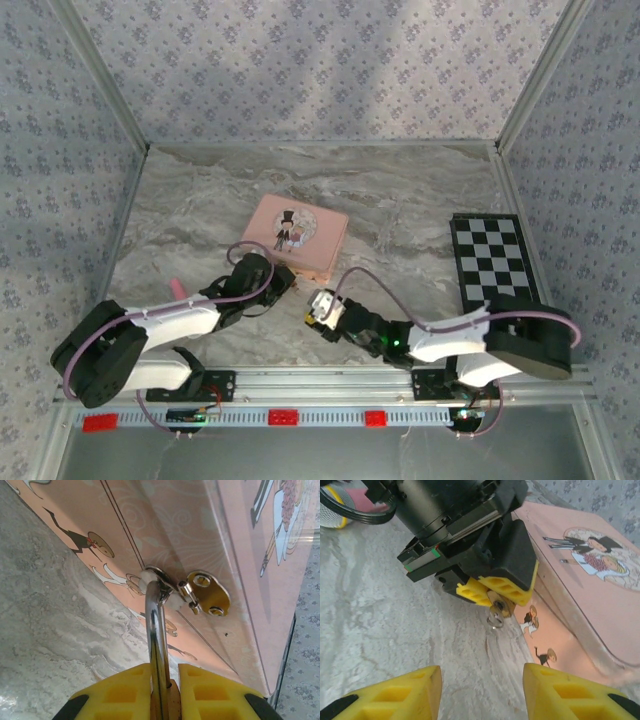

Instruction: Unlock the padlock with the key

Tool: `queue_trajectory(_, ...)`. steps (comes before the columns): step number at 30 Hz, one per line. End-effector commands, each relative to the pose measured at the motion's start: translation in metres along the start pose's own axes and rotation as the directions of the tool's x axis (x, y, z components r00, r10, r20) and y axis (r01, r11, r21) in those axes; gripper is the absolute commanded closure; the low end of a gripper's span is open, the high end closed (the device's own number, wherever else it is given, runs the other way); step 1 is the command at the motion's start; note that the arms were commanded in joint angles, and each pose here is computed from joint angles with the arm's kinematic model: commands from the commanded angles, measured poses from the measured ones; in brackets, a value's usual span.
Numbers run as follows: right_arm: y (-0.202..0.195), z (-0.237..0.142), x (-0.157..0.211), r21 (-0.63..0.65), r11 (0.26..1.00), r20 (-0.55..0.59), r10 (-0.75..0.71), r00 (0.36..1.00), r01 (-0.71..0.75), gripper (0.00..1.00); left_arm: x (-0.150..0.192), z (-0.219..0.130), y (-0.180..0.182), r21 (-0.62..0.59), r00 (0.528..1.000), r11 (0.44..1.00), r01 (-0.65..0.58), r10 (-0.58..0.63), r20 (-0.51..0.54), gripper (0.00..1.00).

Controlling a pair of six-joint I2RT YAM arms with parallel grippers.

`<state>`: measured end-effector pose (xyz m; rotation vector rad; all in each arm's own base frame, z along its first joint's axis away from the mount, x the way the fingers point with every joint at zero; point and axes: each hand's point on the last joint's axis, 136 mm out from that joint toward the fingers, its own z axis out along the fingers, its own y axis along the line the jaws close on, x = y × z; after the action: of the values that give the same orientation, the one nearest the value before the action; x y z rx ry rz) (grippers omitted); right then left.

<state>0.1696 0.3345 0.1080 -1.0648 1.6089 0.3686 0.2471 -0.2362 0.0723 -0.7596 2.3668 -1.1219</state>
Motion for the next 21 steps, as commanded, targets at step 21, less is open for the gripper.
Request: queue_trajectory(21, -0.009, 0.053, -0.005, 0.200, 0.970, 0.041, -0.153, 0.987, 0.142, 0.70, 0.000, -0.009, -0.030, 0.134, 1.000, 0.991, -0.030, 0.030, -0.001, 1.00)
